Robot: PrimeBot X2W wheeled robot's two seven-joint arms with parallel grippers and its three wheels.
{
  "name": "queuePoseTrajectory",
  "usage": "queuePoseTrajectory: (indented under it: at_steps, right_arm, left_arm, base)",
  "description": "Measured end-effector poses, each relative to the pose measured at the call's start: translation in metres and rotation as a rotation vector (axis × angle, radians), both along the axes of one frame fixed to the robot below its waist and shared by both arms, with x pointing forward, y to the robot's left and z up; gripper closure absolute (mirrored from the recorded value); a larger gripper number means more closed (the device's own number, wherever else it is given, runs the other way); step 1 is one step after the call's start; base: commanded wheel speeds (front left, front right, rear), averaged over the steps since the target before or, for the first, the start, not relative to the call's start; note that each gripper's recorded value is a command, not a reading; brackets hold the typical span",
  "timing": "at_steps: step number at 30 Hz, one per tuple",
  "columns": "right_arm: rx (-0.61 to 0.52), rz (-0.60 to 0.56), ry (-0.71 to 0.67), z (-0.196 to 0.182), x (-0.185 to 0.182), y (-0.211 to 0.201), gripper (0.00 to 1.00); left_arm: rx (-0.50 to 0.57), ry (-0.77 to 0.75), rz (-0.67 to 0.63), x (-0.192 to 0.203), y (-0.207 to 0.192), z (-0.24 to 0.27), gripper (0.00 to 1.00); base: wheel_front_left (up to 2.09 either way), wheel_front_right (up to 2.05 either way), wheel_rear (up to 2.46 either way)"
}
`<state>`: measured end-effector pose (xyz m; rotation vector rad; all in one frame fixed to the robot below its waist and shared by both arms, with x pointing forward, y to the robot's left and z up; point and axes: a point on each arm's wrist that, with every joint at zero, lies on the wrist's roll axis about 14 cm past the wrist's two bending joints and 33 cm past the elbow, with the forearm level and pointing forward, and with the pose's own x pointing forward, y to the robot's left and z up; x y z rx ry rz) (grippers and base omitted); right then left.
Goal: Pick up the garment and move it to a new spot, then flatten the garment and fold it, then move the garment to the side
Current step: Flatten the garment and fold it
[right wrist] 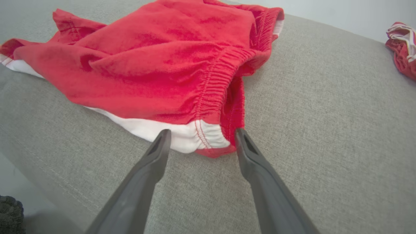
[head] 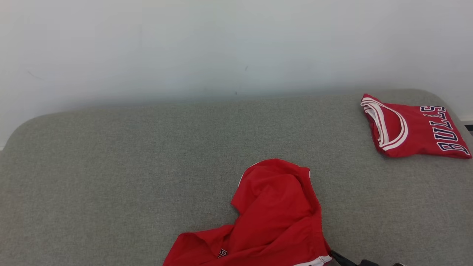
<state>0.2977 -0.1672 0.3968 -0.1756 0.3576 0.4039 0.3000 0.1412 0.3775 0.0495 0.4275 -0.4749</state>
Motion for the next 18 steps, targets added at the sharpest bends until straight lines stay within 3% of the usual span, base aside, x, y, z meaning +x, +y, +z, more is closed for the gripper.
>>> queuePoseTrajectory:
  at_steps: [12,13,14,15,16,17,18]
  right_arm:
    - [-0.085,0.111,0.031,-0.007,0.014,0.003,0.0]
    - [-0.087,0.114,0.03,-0.006,0.015,0.003,0.0]
    - [-0.091,0.117,0.035,-0.007,0.015,0.002,0.37]
    - [-0.093,0.118,0.041,-0.008,0.015,0.001,0.37]
    - [-0.093,0.121,0.045,-0.009,0.015,0.002,0.76]
    - [-0.091,0.125,0.057,-0.012,0.014,0.003,0.84]
    - [-0.088,0.127,0.065,-0.013,0.013,0.003,1.0]
  left_arm:
    - [0.016,0.045,-0.07,0.011,-0.014,-0.01,0.0]
    - [0.008,0.05,-0.064,0.013,-0.014,-0.01,0.4]
    - [0.009,0.055,-0.066,0.013,-0.014,-0.011,0.58]
    - [0.018,0.061,-0.071,0.013,-0.014,-0.013,0.58]
    - [0.023,0.066,-0.073,0.013,-0.013,-0.014,0.72]
    - [0.027,0.068,-0.071,0.015,-0.012,-0.014,0.79]
    - [0.023,0.067,-0.064,0.018,-0.011,-0.013,1.0]
  base:
    - [0.0,0.0,0.0]
    - [0.0,0.0,0.0]
    - [0.0,0.0,0.0]
    - [0.0,0.0,0.0]
    - [0.0,0.0,0.0]
    - [0.0,0.0,0.0]
    - [0.0,0.0,0.0]
